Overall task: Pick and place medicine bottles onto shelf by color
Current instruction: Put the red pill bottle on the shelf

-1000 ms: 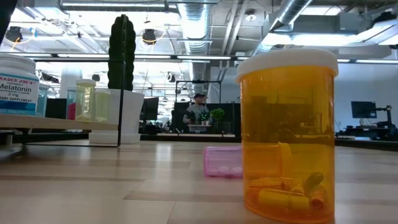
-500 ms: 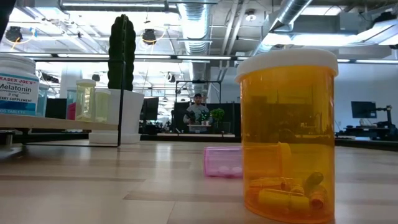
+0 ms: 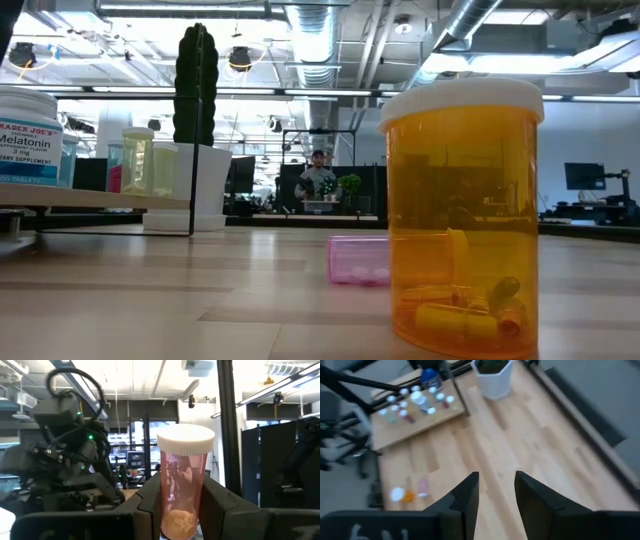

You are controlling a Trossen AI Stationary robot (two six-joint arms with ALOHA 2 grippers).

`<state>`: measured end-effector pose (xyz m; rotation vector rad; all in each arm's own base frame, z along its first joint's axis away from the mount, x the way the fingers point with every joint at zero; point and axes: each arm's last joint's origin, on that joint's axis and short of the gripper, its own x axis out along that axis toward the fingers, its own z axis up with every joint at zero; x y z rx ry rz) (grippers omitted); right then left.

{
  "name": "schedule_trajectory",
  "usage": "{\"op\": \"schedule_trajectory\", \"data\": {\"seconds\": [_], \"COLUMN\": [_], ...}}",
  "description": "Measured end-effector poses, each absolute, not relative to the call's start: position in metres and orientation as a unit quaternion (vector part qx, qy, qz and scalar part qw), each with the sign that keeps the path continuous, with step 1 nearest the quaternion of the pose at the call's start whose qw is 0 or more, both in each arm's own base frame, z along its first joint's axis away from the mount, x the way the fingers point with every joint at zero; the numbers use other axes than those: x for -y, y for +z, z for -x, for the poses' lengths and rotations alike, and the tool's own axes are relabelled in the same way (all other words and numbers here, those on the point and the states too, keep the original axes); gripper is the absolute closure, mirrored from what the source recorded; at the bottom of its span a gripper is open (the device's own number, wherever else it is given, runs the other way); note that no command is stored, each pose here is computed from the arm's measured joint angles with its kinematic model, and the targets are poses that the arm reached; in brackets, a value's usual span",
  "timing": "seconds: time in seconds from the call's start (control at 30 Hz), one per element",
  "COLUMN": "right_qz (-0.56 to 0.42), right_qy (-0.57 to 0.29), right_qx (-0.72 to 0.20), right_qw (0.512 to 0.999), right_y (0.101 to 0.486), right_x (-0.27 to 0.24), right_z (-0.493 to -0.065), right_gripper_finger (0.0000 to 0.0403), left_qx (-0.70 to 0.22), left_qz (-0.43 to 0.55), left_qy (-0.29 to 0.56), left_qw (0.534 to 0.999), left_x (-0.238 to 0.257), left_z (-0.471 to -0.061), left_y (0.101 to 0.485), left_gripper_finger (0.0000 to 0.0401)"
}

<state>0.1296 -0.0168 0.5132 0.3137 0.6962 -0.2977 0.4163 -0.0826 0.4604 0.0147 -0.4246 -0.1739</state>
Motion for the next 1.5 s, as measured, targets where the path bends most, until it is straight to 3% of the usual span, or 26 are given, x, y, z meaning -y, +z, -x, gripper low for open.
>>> {"op": "schedule_trajectory", "data": {"seconds": [0.2, 0.4, 0.6, 0.7, 0.93, 1.17, 1.5], "right_qz": [-0.231, -0.247, -0.263, -0.254, -0.196, -0.219, -0.310], "right_qy": [-0.097, -0.010, -0.036, -0.053, -0.104, -0.070, 0.123], "right_qx": [-0.352, -0.361, -0.363, -0.343, -0.196, -0.078, 0.141], "right_qw": [0.902, 0.899, 0.893, 0.903, 0.955, 0.970, 0.932], "right_y": [0.509, 0.502, 0.495, 0.500, 0.506, 0.451, 0.406], "right_x": [0.037, 0.062, 0.088, 0.084, 0.059, 0.060, 0.051], "right_z": [-0.141, -0.158, -0.166, -0.146, -0.090, -0.097, -0.126], "right_gripper_finger": [0.0266, 0.0269, 0.0269, 0.0269, 0.0269, 0.0269, 0.0269], "left_qx": [0.209, 0.208, 0.205, 0.204, 0.189, 0.188, 0.208], "left_qz": [-0.017, -0.024, -0.030, -0.034, -0.057, -0.088, -0.092], "left_qy": [-0.042, -0.025, -0.024, -0.023, 0.006, 0.036, 0.067], "left_qw": [0.977, 0.978, 0.978, 0.978, 0.980, 0.978, 0.972], "left_x": [0.080, 0.079, 0.079, 0.079, 0.078, 0.067, 0.037], "left_z": [-0.417, -0.417, -0.417, -0.417, -0.418, -0.420, -0.422], "left_y": [0.460, 0.460, 0.460, 0.460, 0.457, 0.458, 0.462], "left_gripper_finger": [0.0330, 0.0330, 0.0330, 0.0330, 0.0330, 0.0330, 0.0330]}}
